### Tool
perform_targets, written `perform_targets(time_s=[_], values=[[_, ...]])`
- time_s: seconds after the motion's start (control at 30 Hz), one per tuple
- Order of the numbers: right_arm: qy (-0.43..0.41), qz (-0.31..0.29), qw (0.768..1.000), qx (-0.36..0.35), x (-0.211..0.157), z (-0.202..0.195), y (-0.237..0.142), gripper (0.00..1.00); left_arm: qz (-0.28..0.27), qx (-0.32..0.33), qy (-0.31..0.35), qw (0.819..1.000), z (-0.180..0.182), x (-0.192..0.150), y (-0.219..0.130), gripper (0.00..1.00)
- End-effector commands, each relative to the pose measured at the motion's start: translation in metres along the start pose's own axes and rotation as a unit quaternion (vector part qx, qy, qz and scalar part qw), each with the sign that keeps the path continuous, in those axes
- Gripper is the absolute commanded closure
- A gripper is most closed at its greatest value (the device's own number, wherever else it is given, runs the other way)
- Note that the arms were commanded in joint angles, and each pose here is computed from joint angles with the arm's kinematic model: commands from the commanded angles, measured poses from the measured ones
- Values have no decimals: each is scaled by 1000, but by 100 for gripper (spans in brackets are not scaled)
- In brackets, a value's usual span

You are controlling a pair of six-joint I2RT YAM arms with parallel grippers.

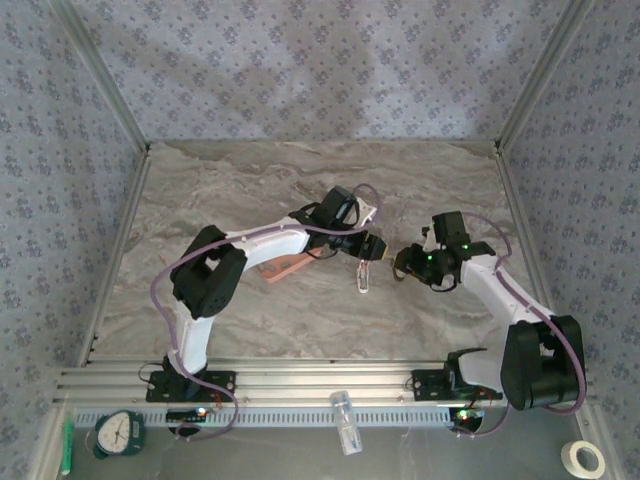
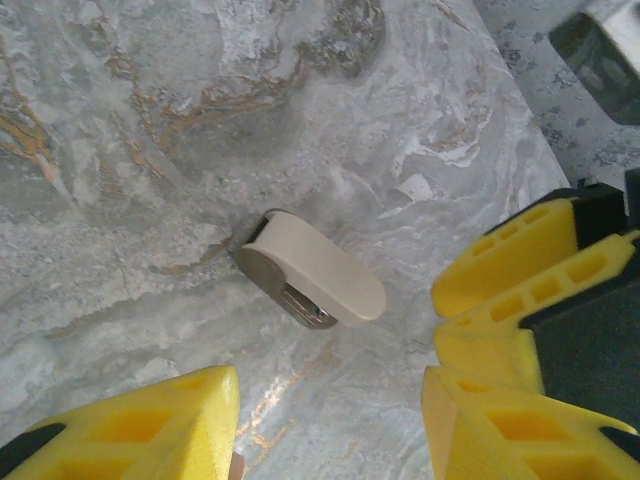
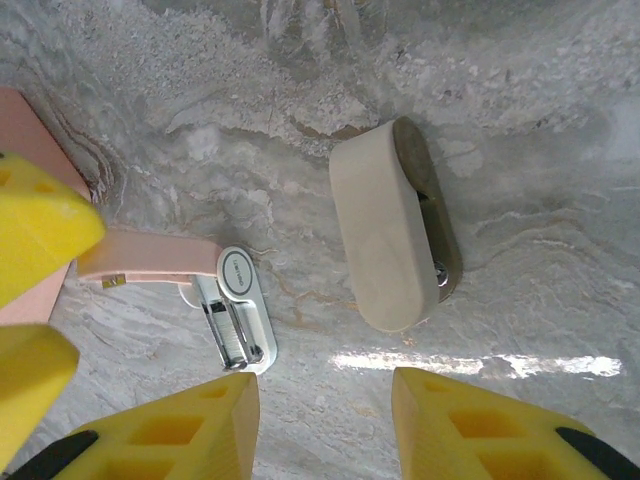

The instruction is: Load the staples into the stapler

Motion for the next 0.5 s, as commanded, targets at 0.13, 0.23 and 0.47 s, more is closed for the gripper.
perform_targets(time_s=[0.13,0.23,0.47], values=[[-5,-12,1000,5,-1,10,-4,58,49,-12,-2,999,-8,-30,-7,50],[-7,-11,1000,5,-3,12,-4,58,58,-8,-6,998,-5,-36,-7,50],[-14,-10,1000,10,-7,20,-3,58,68,-8,-11,998,-4,-51,-9,49]])
Point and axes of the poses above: each hand's point on the last joint's axis, 136 mm out from that joint toward the fingers, its own y axis out along the fingers, its own z axis along the line the jaws close on, x = y × z, the point moved 7 cm from there along -y, back along the fingers, and after that the axes turned 11 degrees about -y, right-handed, at the moved point
